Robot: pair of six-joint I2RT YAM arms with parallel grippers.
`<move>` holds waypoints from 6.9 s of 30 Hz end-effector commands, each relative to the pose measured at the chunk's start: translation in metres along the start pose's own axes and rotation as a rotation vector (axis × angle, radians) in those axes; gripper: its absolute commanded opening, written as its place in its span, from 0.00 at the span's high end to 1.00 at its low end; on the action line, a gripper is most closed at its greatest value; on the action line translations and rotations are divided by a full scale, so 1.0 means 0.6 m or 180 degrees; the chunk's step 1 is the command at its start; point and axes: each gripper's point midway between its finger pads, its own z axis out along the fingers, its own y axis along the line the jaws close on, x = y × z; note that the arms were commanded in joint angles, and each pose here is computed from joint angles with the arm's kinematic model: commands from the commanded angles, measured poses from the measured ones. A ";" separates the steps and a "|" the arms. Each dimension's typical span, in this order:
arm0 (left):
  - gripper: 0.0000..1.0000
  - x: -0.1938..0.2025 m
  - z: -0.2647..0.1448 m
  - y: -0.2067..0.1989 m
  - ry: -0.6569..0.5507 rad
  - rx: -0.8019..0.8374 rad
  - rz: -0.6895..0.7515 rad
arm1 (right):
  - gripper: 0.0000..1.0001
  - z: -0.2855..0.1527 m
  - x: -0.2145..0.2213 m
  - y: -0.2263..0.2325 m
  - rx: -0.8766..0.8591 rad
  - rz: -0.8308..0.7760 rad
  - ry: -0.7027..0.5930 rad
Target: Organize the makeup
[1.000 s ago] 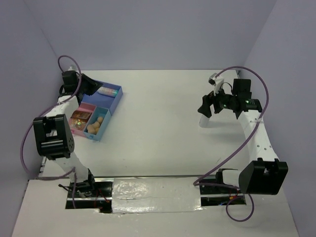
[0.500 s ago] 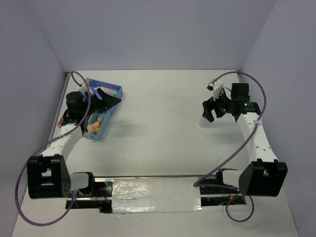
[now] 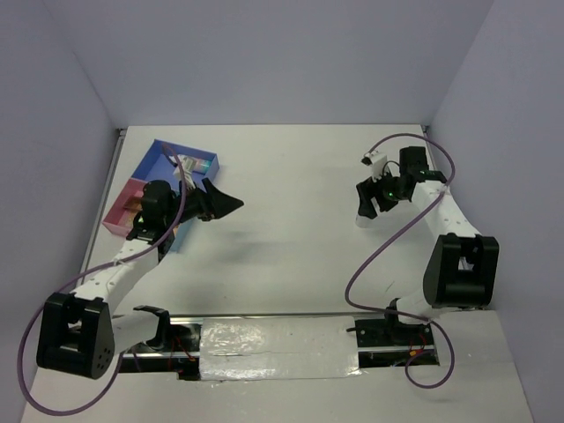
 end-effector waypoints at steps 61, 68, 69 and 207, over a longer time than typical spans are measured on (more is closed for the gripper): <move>0.91 0.124 0.193 -0.243 0.0987 0.1406 0.1659 | 1.00 -0.096 -0.225 0.348 -0.3520 -0.0109 -0.0846; 1.00 0.127 0.184 -0.247 0.1085 0.1425 0.1680 | 0.66 -0.081 -0.233 0.337 -0.3092 -0.0372 -0.0824; 1.00 0.123 0.180 -0.249 0.1062 0.1420 0.1743 | 0.56 -0.073 -0.230 0.331 -0.2942 -0.0352 -0.0733; 0.01 -0.141 0.001 -0.028 -0.0885 -0.0296 0.1212 | 0.00 -0.258 -0.142 -0.075 0.1568 0.1059 -0.1994</move>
